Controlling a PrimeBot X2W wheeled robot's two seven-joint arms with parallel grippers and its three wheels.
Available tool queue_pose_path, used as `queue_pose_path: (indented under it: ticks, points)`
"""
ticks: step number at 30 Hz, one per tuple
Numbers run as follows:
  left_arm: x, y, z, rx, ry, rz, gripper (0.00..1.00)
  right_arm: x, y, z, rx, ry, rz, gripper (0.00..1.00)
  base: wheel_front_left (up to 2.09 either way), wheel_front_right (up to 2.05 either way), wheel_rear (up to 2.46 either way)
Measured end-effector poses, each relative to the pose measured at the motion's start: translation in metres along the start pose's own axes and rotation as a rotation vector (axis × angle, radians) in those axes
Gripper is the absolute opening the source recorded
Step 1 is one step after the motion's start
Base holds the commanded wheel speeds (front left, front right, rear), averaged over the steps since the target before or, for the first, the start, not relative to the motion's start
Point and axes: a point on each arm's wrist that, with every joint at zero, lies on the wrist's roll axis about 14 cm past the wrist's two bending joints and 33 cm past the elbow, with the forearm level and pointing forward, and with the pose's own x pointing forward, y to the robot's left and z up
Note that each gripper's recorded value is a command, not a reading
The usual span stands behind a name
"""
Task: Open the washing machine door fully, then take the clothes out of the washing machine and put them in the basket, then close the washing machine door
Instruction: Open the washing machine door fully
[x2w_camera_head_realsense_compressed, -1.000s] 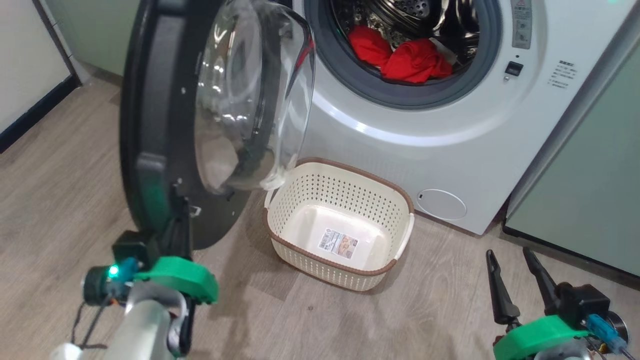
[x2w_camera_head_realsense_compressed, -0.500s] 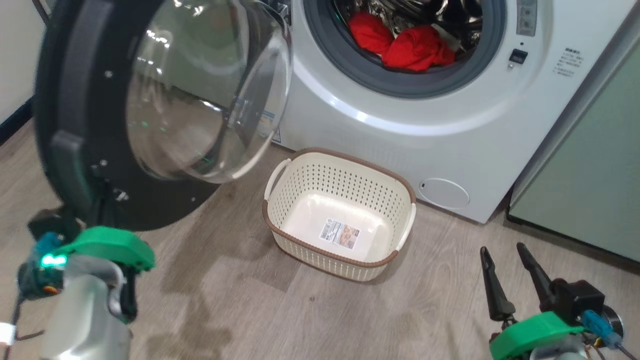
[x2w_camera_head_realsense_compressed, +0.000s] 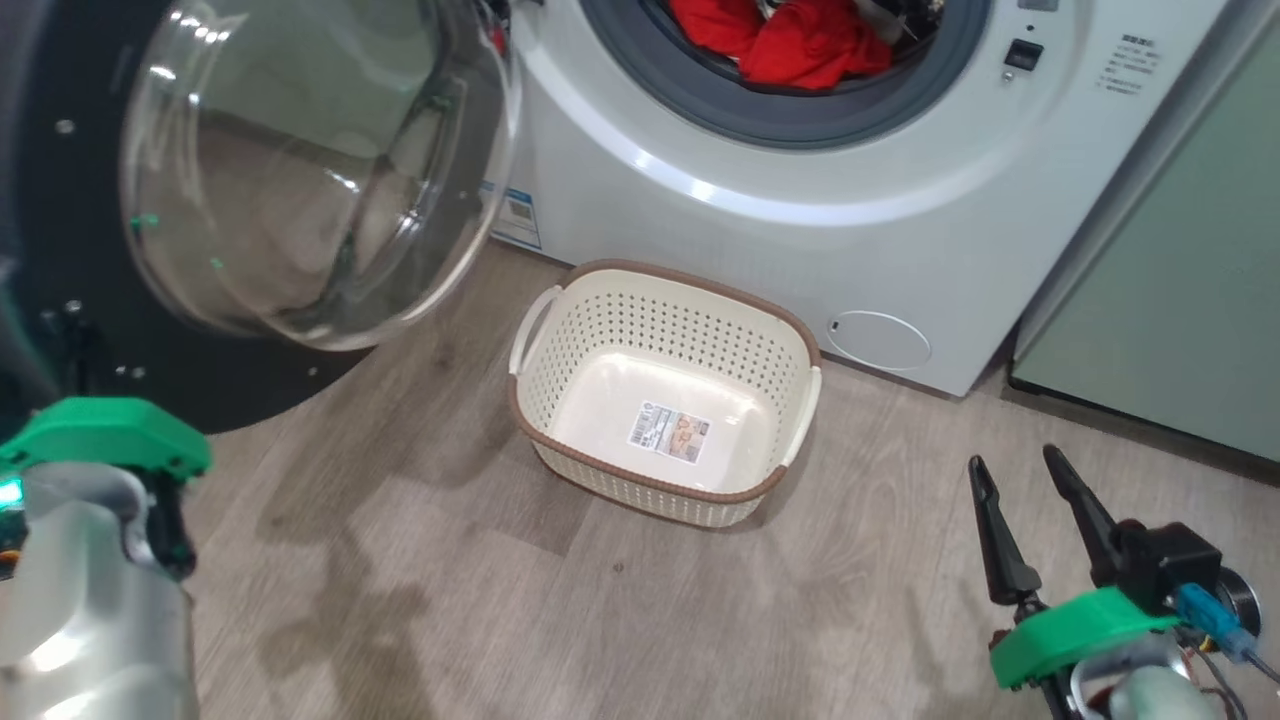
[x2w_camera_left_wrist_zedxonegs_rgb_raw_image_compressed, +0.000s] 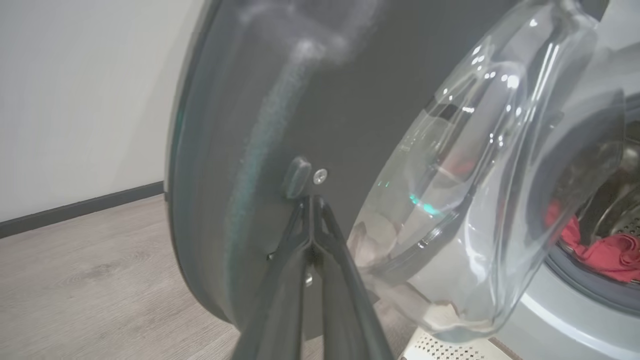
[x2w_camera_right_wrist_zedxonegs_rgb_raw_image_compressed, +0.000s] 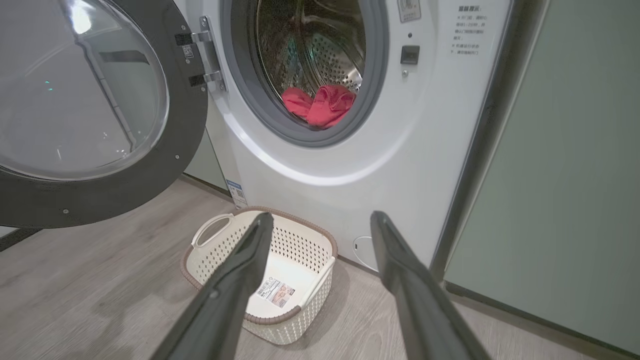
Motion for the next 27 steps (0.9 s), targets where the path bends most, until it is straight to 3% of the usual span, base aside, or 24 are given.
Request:
queue_pose_path:
  ticks: [5,15,22,23,24,25,27]
  points:
    - [0.005,0.000,0.004,-0.002,-0.015,0.007,0.00,-0.003,-0.006,0.005,-0.007,-0.012,-0.018,1.00,0.00,0.00,0.00]
    - [-0.012,-0.013,0.015,0.028,-0.089,-0.111,0.00,-0.027,-0.013,0.025,-0.003,-0.069,-0.089,1.00,0.00,0.00,0.00]
    - [-0.042,-0.069,-0.006,0.019,-0.081,-0.282,0.00,-0.055,-0.032,0.033,0.007,-0.103,-0.184,1.00,0.00,0.00,0.00]
    - [-0.042,-0.069,-0.006,0.019,-0.081,-0.282,0.17,-0.055,-0.032,0.033,0.007,-0.103,-0.184,1.00,0.00,0.00,0.00]
    - [-0.050,-0.092,-0.011,0.018,-0.074,-0.353,0.34,-0.063,-0.038,0.037,0.008,-0.118,-0.214,1.00,0.00,0.00,0.00]
    - [-0.050,-0.092,-0.011,0.018,-0.074,-0.353,0.45,-0.063,-0.038,0.037,0.008,-0.118,-0.214,1.00,0.00,0.00,0.00]
    - [-0.060,-0.113,-0.017,0.017,-0.065,-0.421,0.82,-0.072,-0.045,0.040,0.008,-0.130,-0.247,1.00,0.00,0.00,0.00]
